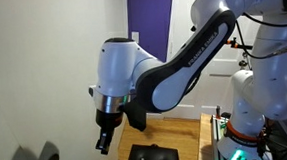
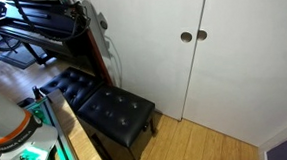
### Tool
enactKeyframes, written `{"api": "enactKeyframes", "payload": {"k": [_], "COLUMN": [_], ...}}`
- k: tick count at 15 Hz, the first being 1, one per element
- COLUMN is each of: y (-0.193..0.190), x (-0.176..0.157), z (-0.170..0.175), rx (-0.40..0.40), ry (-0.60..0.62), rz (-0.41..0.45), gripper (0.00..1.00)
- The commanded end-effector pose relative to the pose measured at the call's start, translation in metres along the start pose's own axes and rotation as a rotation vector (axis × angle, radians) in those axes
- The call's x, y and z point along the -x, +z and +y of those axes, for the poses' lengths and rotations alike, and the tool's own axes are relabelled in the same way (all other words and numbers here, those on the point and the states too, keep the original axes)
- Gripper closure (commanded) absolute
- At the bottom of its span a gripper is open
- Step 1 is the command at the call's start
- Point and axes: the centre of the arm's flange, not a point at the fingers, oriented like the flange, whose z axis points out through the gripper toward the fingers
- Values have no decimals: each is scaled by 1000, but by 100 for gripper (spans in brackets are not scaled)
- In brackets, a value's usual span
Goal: Slide the closet door to the right.
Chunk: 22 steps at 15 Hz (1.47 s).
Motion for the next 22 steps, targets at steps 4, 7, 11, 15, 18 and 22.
{"api": "enactKeyframes", "payload": {"k": [4, 7, 11, 15, 18, 22], "y": [-3, 4, 29, 57, 70, 77], "x": [-1, -14, -31, -47, -60, -72], "z": [1, 5, 14, 15, 12, 2], "rx": [1, 19, 6, -19, -52, -75], "ry": [2, 3, 4, -4, -13, -25], "rz": [6, 34, 99, 160, 205, 264], "gripper": [99, 100, 100, 100, 100, 100]}}
